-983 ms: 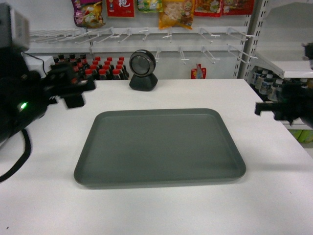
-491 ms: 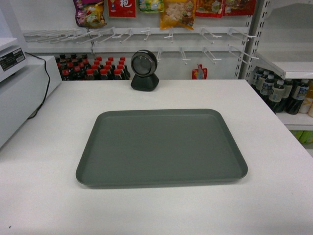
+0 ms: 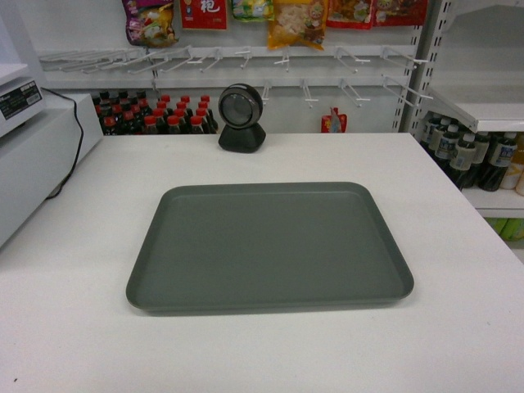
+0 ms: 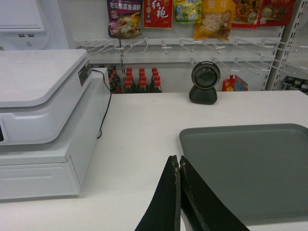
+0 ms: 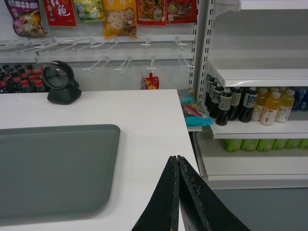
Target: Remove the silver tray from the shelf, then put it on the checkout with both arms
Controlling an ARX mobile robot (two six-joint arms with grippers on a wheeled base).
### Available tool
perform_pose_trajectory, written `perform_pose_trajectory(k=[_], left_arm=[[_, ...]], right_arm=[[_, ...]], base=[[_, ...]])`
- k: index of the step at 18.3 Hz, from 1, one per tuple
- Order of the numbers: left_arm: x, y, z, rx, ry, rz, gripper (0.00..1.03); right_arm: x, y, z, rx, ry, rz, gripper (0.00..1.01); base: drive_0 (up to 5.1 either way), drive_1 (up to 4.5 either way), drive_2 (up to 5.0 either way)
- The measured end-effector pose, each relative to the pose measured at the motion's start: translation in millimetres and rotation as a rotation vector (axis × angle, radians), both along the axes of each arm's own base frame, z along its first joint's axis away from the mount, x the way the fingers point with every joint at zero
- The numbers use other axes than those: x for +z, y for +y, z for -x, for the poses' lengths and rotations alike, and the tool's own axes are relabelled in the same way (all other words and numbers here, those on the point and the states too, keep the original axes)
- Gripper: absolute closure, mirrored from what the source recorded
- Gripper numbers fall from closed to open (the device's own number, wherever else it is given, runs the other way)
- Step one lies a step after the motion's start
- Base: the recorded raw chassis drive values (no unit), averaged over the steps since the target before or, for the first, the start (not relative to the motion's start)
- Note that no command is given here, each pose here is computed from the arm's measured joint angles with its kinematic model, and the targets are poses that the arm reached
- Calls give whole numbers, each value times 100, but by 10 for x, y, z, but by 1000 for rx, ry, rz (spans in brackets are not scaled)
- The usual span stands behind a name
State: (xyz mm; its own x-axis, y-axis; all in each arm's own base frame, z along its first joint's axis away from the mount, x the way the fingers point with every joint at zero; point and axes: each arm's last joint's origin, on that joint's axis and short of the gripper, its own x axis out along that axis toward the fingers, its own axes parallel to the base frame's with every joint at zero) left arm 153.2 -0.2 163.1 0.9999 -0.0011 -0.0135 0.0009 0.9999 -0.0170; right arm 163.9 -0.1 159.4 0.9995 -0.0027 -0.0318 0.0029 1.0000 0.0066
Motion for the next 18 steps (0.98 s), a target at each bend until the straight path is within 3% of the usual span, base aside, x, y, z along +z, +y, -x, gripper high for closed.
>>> perform_pose_trajectory(k=[18], left_arm=[[70,0,389,0,-24,0,102]], right_arm=[[113,0,456,0,-44,0,99]], base=[[0,0,0]])
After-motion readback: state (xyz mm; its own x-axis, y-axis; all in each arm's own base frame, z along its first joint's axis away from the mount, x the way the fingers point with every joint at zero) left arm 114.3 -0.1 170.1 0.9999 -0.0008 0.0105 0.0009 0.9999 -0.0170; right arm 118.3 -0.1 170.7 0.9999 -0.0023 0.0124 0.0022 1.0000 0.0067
